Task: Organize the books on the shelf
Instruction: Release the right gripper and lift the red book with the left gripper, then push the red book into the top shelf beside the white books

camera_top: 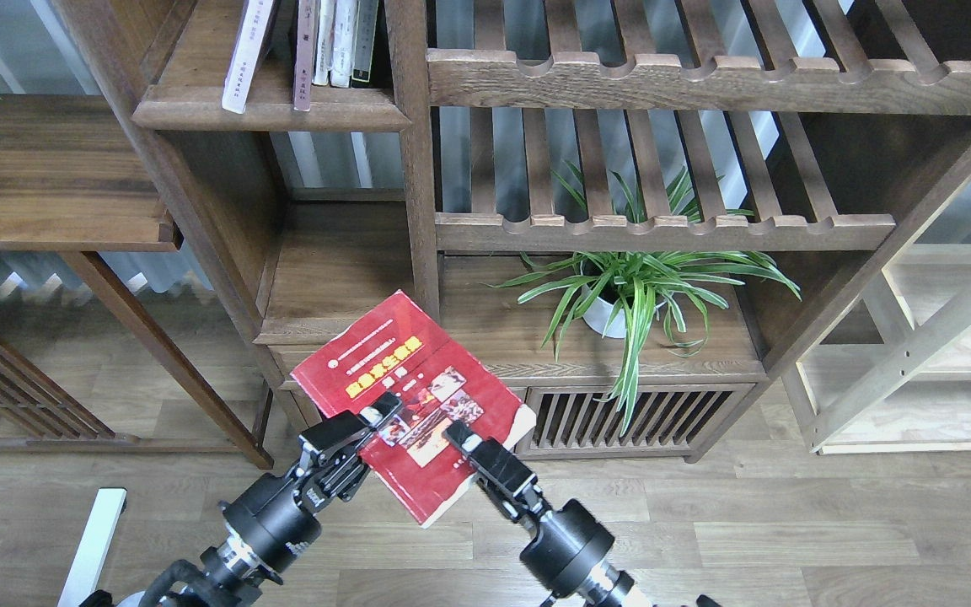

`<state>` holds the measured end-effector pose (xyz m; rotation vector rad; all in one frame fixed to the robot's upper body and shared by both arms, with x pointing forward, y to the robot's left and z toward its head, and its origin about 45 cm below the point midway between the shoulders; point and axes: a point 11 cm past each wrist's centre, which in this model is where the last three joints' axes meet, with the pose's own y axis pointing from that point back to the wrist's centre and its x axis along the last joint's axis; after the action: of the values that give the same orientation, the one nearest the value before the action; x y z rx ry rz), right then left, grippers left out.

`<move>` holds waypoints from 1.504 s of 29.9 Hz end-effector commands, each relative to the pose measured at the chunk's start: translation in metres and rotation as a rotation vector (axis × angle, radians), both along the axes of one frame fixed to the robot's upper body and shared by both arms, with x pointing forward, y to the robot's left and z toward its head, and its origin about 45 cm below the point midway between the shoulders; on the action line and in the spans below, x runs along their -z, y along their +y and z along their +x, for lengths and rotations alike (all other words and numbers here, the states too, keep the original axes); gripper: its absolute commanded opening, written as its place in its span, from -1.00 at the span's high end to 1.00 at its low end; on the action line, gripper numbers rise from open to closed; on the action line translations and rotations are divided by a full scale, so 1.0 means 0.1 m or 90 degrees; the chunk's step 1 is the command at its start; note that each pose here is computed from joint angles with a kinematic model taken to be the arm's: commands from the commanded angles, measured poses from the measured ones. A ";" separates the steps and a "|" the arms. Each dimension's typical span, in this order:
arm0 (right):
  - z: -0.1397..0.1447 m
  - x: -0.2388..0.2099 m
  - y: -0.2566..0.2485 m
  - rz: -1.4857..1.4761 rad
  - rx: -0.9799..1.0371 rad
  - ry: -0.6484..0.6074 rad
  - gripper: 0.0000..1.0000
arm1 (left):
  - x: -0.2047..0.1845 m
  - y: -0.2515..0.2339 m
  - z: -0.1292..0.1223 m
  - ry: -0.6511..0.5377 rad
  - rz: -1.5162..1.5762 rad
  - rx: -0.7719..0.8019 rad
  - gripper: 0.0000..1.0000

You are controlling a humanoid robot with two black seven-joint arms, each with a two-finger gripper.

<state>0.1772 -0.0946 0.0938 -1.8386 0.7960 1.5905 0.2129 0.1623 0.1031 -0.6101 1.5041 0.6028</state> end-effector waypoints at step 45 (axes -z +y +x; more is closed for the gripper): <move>0.99 0.06 -0.85 -0.035 0.184 -0.014 -0.85 | -1.87 1.99 0.61 -0.454 0.590 -0.277 1.00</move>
<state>0.2727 -0.1796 0.0872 -1.6849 1.0532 1.3778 0.2696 0.3577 0.2802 -0.3355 0.3574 1.1619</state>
